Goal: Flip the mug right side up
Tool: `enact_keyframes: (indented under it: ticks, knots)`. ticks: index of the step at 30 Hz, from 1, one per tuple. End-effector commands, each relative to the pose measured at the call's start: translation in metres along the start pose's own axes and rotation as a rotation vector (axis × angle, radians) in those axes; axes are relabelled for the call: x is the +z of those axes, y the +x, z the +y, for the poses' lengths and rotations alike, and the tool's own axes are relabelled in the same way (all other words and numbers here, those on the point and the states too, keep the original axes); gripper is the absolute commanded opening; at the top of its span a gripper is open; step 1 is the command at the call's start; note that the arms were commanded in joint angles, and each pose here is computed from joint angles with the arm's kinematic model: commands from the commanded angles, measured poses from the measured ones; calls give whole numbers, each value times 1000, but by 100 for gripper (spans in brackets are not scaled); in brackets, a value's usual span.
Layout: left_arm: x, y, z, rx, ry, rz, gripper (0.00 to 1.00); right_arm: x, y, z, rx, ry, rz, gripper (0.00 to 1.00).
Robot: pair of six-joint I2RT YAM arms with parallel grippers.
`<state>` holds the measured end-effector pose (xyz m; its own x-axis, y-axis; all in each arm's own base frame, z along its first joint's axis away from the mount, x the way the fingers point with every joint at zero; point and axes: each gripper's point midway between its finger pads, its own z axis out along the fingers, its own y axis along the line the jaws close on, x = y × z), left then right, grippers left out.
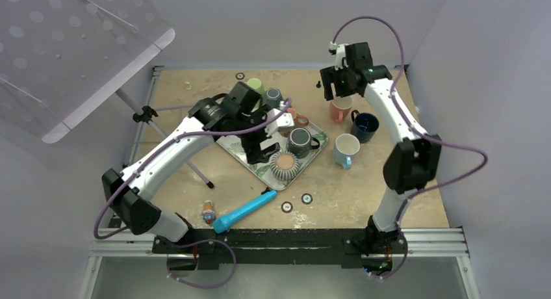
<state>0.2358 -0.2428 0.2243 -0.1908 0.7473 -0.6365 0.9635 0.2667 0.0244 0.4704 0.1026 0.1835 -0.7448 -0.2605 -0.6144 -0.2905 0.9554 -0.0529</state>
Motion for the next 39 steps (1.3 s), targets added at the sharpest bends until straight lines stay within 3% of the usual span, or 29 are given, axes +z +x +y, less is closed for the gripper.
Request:
enact_keyframes:
  ticks: [1,7,11,16,22,24,27,33,36,39]
  knots:
    - [18,-54,-4,239,11,-5,100,-78,-54,-3,100,-41,-407,83]
    - [95,-105,-13,351,166,88,99,-123,-27,-63,347,27,-621,83]
    - [144,-129,9,360,127,55,83,-136,-7,-82,404,53,-682,84]
    - [196,-125,47,412,-2,90,92,-135,2,-77,394,42,-672,83]
    - [234,-113,74,470,-85,150,93,-138,5,-71,373,19,-680,82]
    - [242,-104,81,496,-100,184,87,-139,5,-70,368,16,-680,82]
    - [251,-81,87,566,-86,271,69,-141,5,-69,361,10,-684,82]
    - [241,-48,65,592,60,359,58,-143,5,-68,355,9,-691,81]
    - [238,-39,59,583,91,387,40,-143,5,-67,351,4,-683,81]
    - [234,-29,54,571,120,419,32,-144,6,-66,347,4,-687,81]
